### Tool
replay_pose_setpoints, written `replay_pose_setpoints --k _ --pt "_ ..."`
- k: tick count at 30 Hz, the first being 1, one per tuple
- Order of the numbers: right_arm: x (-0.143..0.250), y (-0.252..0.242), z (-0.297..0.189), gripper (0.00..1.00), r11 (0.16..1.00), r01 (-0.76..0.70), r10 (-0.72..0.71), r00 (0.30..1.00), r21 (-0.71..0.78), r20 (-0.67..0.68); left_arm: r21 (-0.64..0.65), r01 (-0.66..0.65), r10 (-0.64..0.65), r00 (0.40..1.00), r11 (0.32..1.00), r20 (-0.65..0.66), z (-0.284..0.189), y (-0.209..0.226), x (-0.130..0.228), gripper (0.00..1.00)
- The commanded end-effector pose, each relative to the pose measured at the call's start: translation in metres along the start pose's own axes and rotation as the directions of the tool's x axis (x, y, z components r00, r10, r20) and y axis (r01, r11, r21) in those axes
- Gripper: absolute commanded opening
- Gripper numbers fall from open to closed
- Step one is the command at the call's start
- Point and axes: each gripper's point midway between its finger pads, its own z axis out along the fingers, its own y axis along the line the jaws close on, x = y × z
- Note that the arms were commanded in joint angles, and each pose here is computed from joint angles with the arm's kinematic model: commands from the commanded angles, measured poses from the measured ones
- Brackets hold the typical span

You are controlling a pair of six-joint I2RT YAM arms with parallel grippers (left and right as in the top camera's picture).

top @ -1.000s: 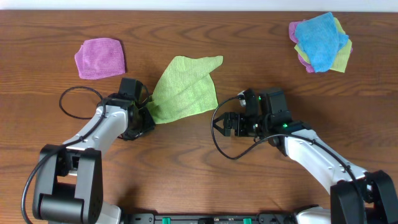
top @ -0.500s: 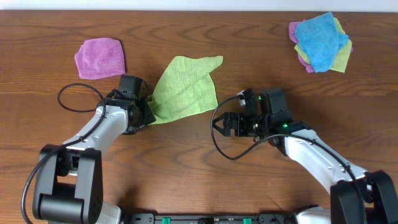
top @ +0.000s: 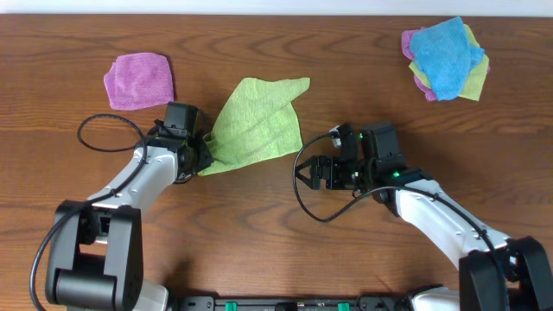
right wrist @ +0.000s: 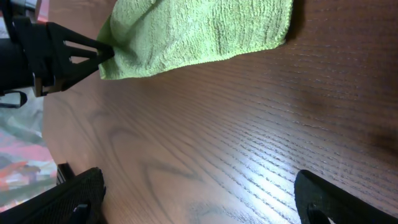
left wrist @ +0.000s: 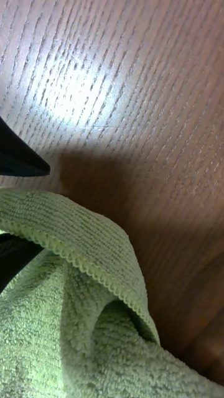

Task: Fold the cloth
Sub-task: 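Grasp the right corner of the green cloth with the right gripper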

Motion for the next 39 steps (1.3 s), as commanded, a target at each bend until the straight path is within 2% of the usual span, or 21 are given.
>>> replay_pose_setpoints --k 1,3,9,18,23,39 --pt "0.003 0.004 0.001 0.98 1.000 -0.004 0.003 1.000 -0.019 -0.012 -0.003 -0.006 0.006 1.000 1.000 -0.025 0.007 -0.001 0.003 0.31" --pt "0.003 0.004 0.001 0.98 1.000 -0.004 0.003 1.000 -0.018 -0.012 -0.001 -0.006 0.006 0.999 1.000 -0.048 0.012 -0.002 0.008 0.30" --pt "0.002 0.002 0.001 0.98 1.000 -0.004 0.004 1.000 -0.008 -0.008 -0.004 -0.006 0.005 0.999 1.000 -0.052 0.013 -0.001 0.008 0.06" --pt "-0.015 -0.023 0.025 0.99 0.999 0.006 -0.008 0.999 0.045 0.049 0.045 -0.029 0.033 0.996 0.999 -0.088 0.012 -0.008 0.015 0.06" --pt "-0.016 -0.045 0.045 0.99 0.997 -0.024 0.020 0.998 0.074 0.054 0.027 -0.046 0.049 0.992 0.999 -0.116 0.012 -0.003 0.022 0.06" --pt "-0.019 -0.078 0.091 0.98 0.995 -0.083 0.078 0.992 0.050 0.100 0.043 -0.050 0.056 0.989 0.998 -0.137 0.011 -0.005 0.026 0.06"
